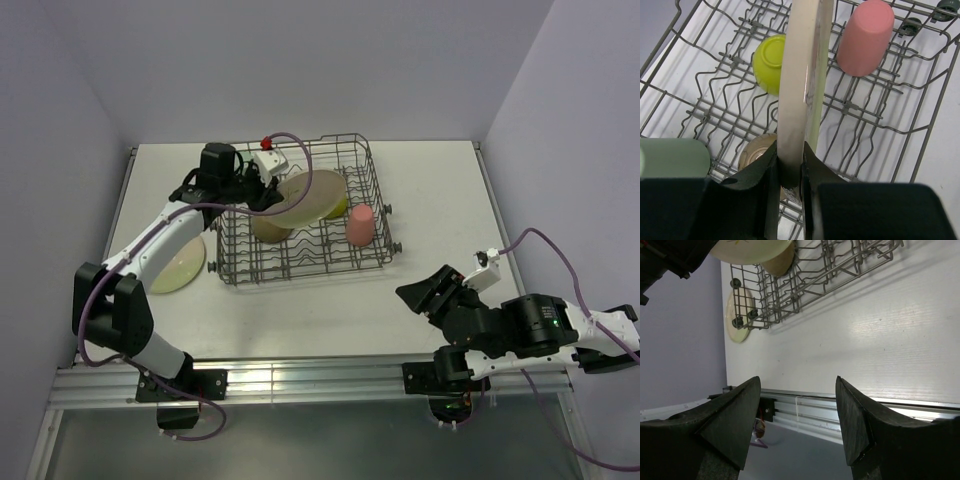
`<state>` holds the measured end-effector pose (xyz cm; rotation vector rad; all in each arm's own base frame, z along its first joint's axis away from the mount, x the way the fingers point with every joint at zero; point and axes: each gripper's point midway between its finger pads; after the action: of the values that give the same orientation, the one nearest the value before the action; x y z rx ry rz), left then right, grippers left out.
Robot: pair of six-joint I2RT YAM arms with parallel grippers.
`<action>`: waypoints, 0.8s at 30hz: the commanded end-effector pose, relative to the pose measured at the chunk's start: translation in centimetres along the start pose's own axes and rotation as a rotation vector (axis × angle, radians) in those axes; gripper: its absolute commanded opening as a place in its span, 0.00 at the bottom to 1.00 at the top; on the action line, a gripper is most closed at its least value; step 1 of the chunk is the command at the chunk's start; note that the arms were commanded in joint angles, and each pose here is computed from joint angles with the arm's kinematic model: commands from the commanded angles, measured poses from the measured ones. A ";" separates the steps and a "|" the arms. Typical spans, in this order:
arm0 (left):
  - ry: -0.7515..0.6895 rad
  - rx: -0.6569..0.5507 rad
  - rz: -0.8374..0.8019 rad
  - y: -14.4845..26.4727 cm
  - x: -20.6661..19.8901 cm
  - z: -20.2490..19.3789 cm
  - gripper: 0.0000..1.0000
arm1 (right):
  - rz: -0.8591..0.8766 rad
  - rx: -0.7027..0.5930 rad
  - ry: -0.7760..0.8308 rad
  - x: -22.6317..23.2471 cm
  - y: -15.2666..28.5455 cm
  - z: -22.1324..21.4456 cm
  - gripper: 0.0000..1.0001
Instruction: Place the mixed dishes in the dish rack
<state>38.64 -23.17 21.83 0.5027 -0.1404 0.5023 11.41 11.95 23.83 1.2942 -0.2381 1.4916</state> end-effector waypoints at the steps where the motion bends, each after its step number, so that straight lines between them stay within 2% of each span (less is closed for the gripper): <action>1: -0.175 -0.211 0.059 0.9 3.2 7.0 0.00 | -0.015 -0.075 0.059 -0.9 0.1 2.1 0.68; 10: -0.162 -0.171 0.037 -0.2 4.3 5.0 0.00 | -0.001 -0.079 0.026 -1.2 0.3 2.6 0.68; 24: -0.072 -0.049 -0.043 -3.0 3.6 -0.9 0.00 | -0.003 -0.086 0.021 -1.3 0.2 2.6 0.68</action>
<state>41.48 -23.20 16.49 0.5530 -0.0612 0.4211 11.75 11.40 24.39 1.3139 -0.2935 1.4840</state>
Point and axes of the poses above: each gripper's point midway between its finger pads, its own y axis back along the fingers, its own x axis along the line the jaws close on, z = x × y, and after that the axes turned 10 degrees about -y, right-handed
